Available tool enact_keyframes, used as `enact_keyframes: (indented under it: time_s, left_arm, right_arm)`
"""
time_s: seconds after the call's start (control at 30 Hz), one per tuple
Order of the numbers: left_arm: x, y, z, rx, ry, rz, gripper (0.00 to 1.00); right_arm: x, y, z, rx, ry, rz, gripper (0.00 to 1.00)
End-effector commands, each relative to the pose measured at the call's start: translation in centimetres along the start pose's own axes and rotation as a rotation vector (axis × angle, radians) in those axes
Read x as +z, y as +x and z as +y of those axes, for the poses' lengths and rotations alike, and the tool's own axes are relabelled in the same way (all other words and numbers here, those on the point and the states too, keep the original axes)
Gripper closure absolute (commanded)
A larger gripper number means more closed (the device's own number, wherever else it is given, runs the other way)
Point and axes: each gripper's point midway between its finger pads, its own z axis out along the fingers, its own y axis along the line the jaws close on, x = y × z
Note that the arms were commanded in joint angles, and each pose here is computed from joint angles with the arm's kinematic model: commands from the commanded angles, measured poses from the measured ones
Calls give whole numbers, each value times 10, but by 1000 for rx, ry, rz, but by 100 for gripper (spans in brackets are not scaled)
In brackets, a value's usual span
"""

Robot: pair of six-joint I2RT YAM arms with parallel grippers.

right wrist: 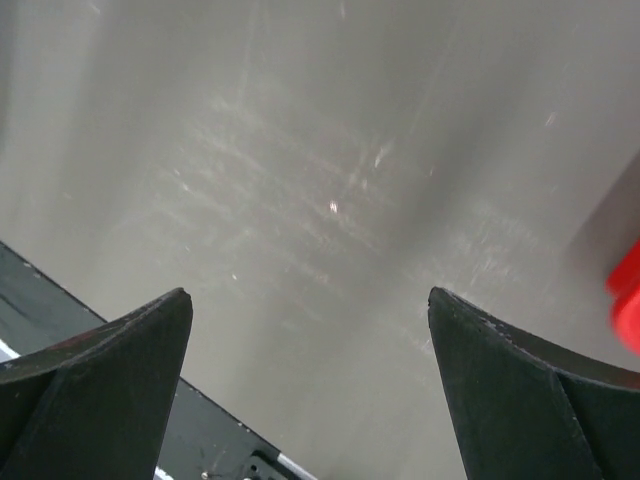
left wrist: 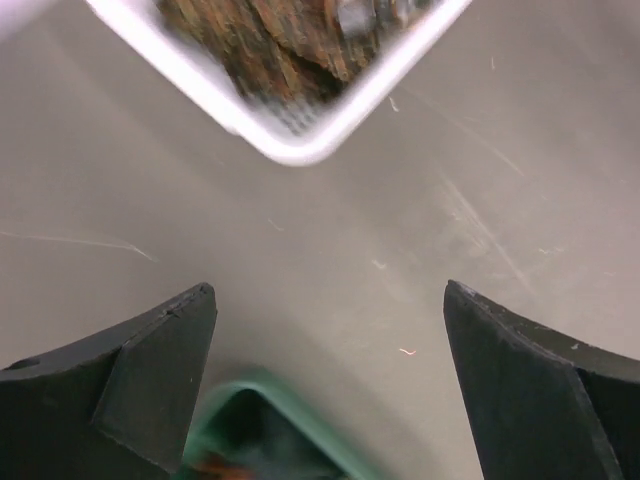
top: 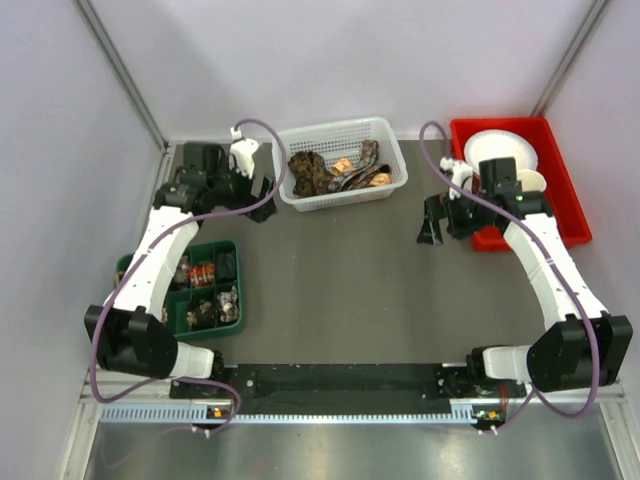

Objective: Roll the ties
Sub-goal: Reset both arms

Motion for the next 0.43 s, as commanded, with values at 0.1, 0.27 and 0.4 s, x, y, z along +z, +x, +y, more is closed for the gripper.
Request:
enact_keyframes:
  time_s: [0.1, 0.27, 0.4]
  left_arm:
    - [14, 85, 7, -341, -215, 74, 1]
    - [7, 105, 1, -358, -232, 95, 1]
    - [3, 98, 4, -343, -246, 77, 1]
  right_arm:
    - [14, 59, -13, 26, 72, 64, 1]
    - [13, 66, -9, 21, 59, 49, 1]
    - [11, 62, -8, 22, 59, 43, 1]
